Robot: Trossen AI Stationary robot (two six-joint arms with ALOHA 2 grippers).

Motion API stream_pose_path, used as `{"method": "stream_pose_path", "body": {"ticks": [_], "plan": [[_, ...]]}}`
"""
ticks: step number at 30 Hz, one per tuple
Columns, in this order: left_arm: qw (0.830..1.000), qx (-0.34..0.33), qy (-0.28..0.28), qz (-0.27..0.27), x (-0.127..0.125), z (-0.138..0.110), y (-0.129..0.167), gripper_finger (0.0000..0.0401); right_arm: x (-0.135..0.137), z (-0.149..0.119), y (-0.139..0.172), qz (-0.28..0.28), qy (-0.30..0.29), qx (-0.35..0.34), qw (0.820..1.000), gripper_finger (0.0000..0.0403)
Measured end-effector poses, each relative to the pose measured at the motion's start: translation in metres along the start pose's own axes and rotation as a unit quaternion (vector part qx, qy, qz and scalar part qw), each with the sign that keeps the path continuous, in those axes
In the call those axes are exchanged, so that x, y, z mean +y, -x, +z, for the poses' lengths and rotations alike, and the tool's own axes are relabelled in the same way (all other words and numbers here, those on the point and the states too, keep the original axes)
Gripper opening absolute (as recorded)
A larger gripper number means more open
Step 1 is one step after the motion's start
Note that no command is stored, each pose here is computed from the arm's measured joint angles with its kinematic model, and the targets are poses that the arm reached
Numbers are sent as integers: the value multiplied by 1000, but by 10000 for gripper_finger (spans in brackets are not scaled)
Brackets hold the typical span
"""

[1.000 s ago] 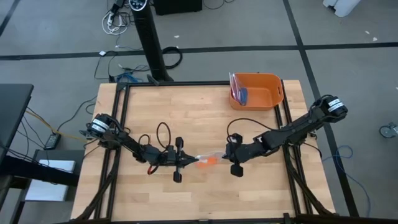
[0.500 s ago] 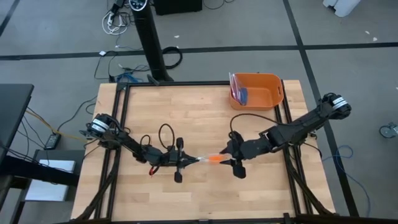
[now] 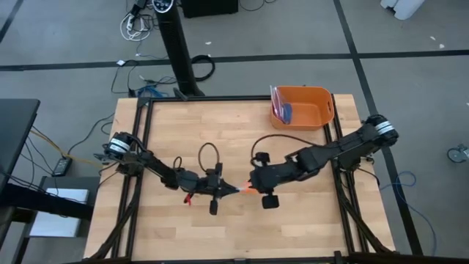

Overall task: Roll bandage
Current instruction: Close the transparent zip bag

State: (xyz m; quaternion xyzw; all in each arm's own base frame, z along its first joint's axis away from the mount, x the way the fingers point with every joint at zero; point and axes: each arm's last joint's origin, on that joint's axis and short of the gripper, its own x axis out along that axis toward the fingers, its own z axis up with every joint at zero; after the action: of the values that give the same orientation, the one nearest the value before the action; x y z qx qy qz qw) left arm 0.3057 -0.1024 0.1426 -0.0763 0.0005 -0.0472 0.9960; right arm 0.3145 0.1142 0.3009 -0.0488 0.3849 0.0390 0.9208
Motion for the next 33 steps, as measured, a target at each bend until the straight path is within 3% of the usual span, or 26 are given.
{"method": "stream_pose_path", "body": {"ticks": [4, 6, 17, 21, 28, 33], "plan": [[999, 52, -5, -18, 1, -3, -11, 0, 1, 8, -11, 11, 14, 32, 999, 16], [997, 69, -9, -17, 0, -2, -17, 0, 1, 10, -13, 11, 11, 45, 999, 7], [992, 124, -34, 13, -4, 17, -50, 0, 8, 5, -23, -2, -66, 99, 993, 138], [991, 125, -27, 31, -4, 26, -59, 0, 14, -1, -20, -17, -66, 115, 991, 133], [992, 117, -9, 42, -1, 37, -68, 0, 19, -9, -16, -53, -58, 141, 987, 86], [990, 130, -11, 46, 0, 40, -71, 0, 17, -11, -15, -60, -58, 153, 985, 80]]}}
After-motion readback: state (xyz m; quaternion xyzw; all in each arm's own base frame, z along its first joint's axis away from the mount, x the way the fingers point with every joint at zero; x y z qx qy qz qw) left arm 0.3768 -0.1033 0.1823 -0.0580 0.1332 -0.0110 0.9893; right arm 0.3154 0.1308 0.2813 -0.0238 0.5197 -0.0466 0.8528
